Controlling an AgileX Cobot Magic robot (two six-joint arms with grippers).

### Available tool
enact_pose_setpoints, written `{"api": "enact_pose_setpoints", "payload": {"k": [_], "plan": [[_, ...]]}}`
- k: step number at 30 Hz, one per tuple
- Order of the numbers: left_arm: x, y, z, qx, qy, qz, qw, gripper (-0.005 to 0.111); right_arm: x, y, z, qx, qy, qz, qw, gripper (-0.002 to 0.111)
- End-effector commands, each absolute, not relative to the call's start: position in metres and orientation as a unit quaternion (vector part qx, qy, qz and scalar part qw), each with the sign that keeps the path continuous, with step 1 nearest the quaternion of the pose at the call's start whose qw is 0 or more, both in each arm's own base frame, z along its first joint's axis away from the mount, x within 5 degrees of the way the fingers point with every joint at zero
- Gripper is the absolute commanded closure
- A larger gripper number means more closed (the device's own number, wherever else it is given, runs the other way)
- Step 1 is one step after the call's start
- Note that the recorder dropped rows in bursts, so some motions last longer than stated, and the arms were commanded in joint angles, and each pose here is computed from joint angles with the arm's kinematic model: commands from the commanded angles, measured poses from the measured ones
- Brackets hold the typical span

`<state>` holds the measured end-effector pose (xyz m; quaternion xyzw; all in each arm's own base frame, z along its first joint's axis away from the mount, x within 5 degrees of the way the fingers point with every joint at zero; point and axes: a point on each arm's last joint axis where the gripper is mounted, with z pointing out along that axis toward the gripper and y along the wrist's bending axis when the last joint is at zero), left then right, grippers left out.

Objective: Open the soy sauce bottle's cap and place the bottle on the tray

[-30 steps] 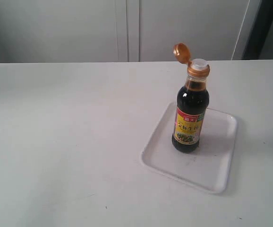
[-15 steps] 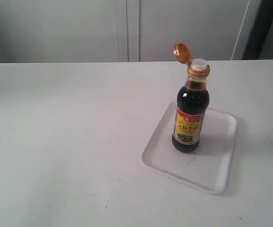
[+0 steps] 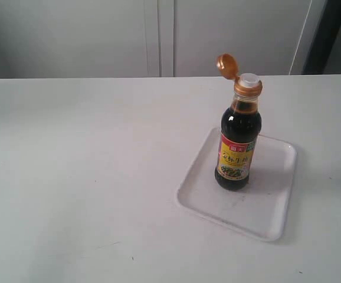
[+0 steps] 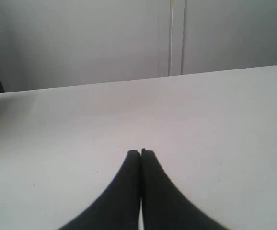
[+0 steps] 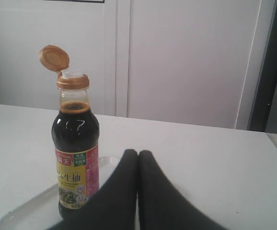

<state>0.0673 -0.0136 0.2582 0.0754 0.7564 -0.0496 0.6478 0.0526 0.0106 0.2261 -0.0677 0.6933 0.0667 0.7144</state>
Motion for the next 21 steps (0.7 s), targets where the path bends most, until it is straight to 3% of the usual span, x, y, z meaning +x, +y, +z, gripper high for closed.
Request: {"api": "enact_pose_setpoints", "payload": {"k": [1,16,21], "plan": [[0.06,-0.009,0.253,0.069,0.768,-0.026,0.636,0.107,0.053,0.011,0.225,-0.068,0.692,0.066,0.715,0.108],[0.053,-0.003,0.175,0.011,0.806,-0.008,0.592,0.107,0.053,0.011,0.225,-0.068,0.692,0.066,0.715,0.108],[0.053,-0.003,0.17,0.01,0.811,-0.009,0.584,0.107,0.053,0.011,0.225,-0.068,0.692,0.066,0.715,0.108]]}}
